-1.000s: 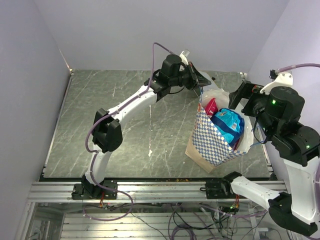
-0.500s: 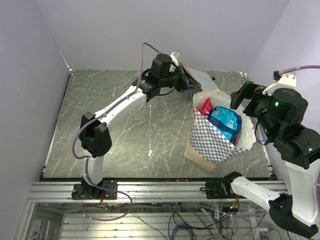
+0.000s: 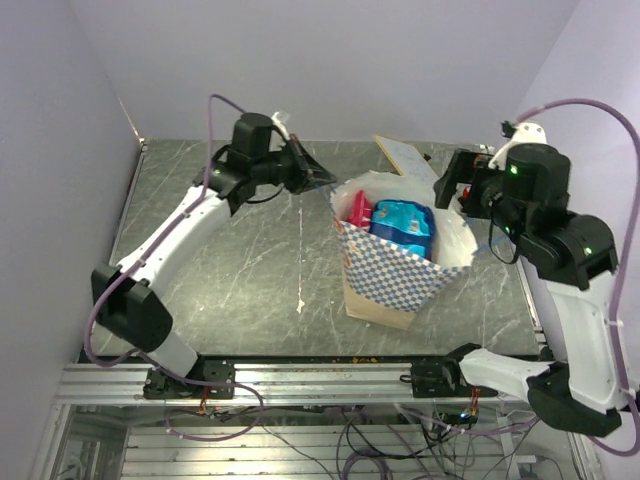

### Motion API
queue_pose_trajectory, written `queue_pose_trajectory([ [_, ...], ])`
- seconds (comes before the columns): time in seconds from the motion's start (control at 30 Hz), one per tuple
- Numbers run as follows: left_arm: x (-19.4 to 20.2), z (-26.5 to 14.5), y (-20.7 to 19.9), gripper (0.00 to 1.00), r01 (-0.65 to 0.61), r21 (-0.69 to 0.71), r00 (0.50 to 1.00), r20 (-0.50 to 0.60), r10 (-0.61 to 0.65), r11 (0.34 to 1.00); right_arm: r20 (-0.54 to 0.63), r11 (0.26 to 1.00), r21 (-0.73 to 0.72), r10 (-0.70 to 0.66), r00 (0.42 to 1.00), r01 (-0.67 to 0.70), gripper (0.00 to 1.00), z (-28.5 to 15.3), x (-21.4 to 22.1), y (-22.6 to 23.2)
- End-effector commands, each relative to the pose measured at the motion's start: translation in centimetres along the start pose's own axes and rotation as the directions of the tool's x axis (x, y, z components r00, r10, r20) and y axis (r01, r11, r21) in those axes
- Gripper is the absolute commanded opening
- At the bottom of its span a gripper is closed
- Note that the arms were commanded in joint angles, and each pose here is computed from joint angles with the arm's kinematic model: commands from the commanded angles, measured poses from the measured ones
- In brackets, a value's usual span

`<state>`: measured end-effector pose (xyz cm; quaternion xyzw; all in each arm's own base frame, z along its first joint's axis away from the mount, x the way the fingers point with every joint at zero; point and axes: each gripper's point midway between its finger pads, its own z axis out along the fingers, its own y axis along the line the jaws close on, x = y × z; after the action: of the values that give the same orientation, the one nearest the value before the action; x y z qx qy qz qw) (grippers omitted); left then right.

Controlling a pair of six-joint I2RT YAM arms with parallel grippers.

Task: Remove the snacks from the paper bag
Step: Adjust the paper bag at the center of the board.

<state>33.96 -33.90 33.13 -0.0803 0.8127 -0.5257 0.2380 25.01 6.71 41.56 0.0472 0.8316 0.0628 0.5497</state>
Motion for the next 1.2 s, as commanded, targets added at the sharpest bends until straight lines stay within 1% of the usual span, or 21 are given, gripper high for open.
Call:
queue_pose_trajectory([
  [0.0, -3.6, -6.1, -1.7, 0.07, -0.070, 0.054, 0.990, 0.127, 0.063, 0.996, -0.122, 0.996, -0.072, -0.056, 0.991, 0.047, 1.00, 1.0, 2.1, 1.5],
  [0.03, -3.9, -6.9, -1.2, 0.07, -0.070, 0.036, 0.989, 0.135, 0.064, 0.997, -0.130, 0.992, -0.110, -0.069, 0.989, 0.054, 1.00, 1.1, 2.4, 2.2],
  [0.13, -4.9, -9.0, -0.3, 0.07, -0.074, -0.011, 0.983, 0.166, 0.074, 0.997, -0.116, 0.986, -0.157, -0.068, 0.991, 0.050, 1.00, 1.5, 2.4, 3.1],
  [0.23, -5.5, -10.4, 0.3, 0.07, -0.071, -0.038, 0.979, 0.187, 0.077, 0.997, -0.118, 0.987, -0.154, -0.061, 0.991, 0.043, 1.00, 2.0, 2.4, 3.3],
  [0.3, -5.7, -10.7, 0.8, 0.07, -0.064, -0.048, 0.979, 0.189, 0.072, 0.997, -0.149, 0.995, -0.086, -0.057, 0.987, 0.044, 1.00, 2.8, 2.9, 2.4],
  [0.4, -5.5, -10.5, 1.2, 0.07, -0.052, -0.053, 0.982, 0.180, 0.060, 0.997, -0.230, 0.996, 0.043, -0.061, 0.971, 0.073, 1.00, 4.2, 3.9, 0.9],
  [0.5, -5.4, -10.5, 1.4, 0.07, -0.048, -0.062, 0.983, 0.176, 0.059, 0.997, -0.290, 0.990, 0.101, -0.065, 0.955, 0.098, 1.00, 5.2, 4.7, 0.3],
  [0.57, -5.4, -10.6, 1.4, 0.07, -0.055, -0.071, 0.982, 0.175, 0.067, 0.996, -0.304, 0.993, 0.077, -0.061, 0.951, 0.089, 1.00, 5.8, 5.1, 0.8],
  [0.7, -5.1, -10.8, 1.6, 0.07, -0.054, -0.083, 0.985, 0.157, 0.066, 0.995, -0.333, 0.999, -0.041, -0.023, 0.943, 0.010, 1.00, 7.2, 5.9, 2.7],
  [0.8, -4.8, -11.0, 1.6, 0.07, -0.055, -0.091, 0.987, 0.144, 0.068, 0.994, -0.366, 0.980, -0.180, 0.010, 0.931, -0.081, 0.97, 7.9, 6.5, 4.6],
  [0.87, -4.5, -11.2, 1.7, 0.07, -0.052, -0.093, 0.988, 0.140, 0.065, 0.994, -0.368, 0.949, -0.275, 0.043, 0.929, -0.153, 0.95, 7.9, 6.3, 5.6],
  [0.97, -4.0, -11.4, 1.6, 0.07, -0.047, -0.083, 0.990, 0.130, 0.057, 0.995, -0.382, 0.861, -0.426, 0.106, 0.918, -0.277, 0.89, 7.8, 6.2, 7.0],
  [1.03, -3.7, -11.5, 1.6, 0.07, -0.043, -0.081, 0.991, 0.123, 0.053, 0.996, -0.403, 0.798, -0.483, 0.165, 0.900, -0.362, 0.80, 8.0, 6.2, 7.0],
  [1.1, -3.5, -11.6, 1.6, 0.07, -0.041, -0.081, 0.992, 0.116, 0.050, 0.996, -0.423, 0.710, -0.553, 0.210, 0.881, -0.435, 0.65, 7.9, 6.0, 7.5],
  [1.13, -3.3, -11.7, 1.6, 0.07, -0.040, -0.078, 0.992, 0.114, 0.049, 0.996, -0.425, 0.664, -0.589, 0.232, 0.875, -0.462, 0.62, 7.6, 5.7, 7.9],
  [1.17, -3.2, -11.8, 1.5, 0.07, -0.040, -0.075, 0.993, 0.111, 0.048, 0.996, -0.432, 0.617, -0.620, 0.248, 0.867, -0.485, 0.61, 7.4, 5.5, 8.3],
])
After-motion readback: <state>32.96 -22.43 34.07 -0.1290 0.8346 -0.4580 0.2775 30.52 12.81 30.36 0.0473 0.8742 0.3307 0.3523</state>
